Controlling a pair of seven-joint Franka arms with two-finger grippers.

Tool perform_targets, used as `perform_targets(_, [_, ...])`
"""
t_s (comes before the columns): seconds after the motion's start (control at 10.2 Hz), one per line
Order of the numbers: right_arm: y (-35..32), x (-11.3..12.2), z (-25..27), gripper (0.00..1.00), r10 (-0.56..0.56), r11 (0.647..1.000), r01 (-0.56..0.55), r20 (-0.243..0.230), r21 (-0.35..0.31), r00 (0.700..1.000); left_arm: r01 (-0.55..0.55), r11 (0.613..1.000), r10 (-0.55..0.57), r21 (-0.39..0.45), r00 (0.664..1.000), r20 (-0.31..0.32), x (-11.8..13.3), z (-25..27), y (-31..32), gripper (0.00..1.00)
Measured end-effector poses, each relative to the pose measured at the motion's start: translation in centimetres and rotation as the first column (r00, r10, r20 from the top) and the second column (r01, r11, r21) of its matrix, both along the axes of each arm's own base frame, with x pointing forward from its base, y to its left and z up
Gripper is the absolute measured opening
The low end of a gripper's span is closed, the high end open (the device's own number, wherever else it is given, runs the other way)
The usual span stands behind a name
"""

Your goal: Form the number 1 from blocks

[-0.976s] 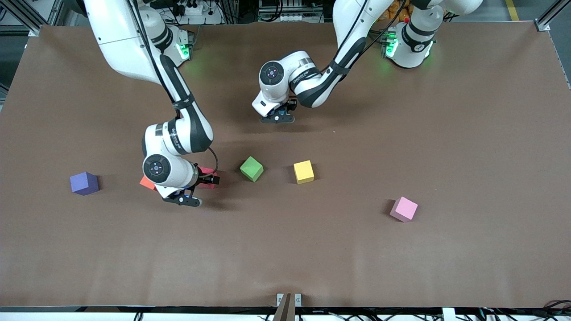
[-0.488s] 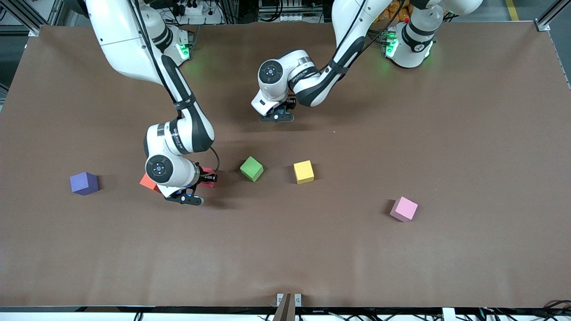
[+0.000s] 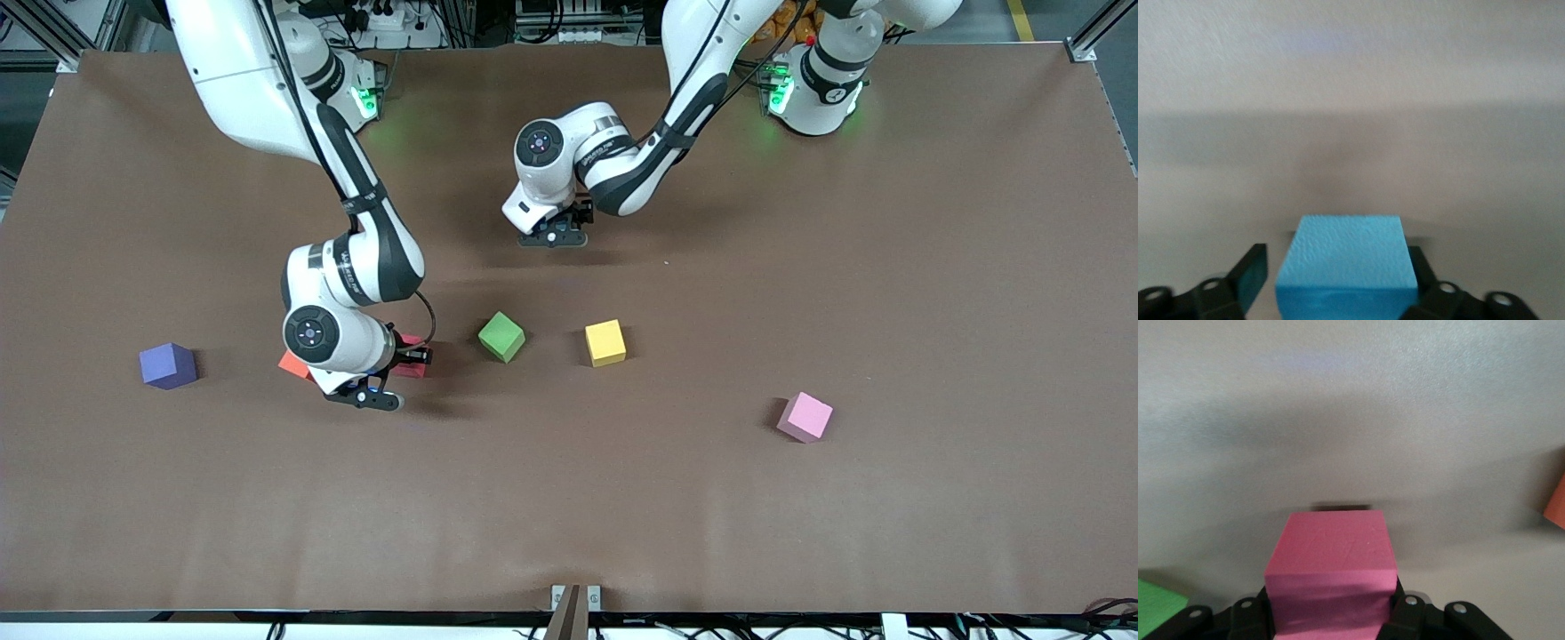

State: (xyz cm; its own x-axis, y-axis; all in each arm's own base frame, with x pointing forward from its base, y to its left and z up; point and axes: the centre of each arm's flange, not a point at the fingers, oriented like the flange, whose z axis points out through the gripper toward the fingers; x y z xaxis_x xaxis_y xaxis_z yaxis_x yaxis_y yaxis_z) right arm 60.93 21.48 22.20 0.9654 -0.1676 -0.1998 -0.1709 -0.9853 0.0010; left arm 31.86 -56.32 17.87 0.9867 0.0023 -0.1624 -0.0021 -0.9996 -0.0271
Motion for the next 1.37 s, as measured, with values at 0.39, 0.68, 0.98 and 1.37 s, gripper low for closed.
perform_targets(0.39, [0.1, 0.3, 2.8, 0.6, 0.001, 1.0, -0.002, 0.029, 0.02, 1.0, -0.081, 0.996, 0.083, -0.025, 0.994, 0.074, 4.6, 3.6, 0.7, 1.0])
perform_targets(0.68, [0.3, -0.6, 4.6, 0.6, 0.008, 0.999, -0.009, 0.037, 0.033, 0.999, -0.17, 0.984, 0.175, -0.045, 0.972, 0.159, 11.0, 7.1, 3.1, 1.0])
perform_targets(0.98, [6.0, -4.1, 4.6, 0.6, 0.09, 0.995, -0.091, 0.037, 0.035, 0.995, -0.182, 0.983, 0.186, -0.034, 0.963, 0.197, 16.4, 6.8, 6.6, 1.0])
perform_targets(1.37, [9.2, -11.0, 5.1, 0.6, 0.116, 0.991, -0.121, 0.091, 0.05, 0.989, -0.21, 0.977, 0.215, -0.044, 0.955, 0.204, 21.4, 4.6, 8.4, 1.0])
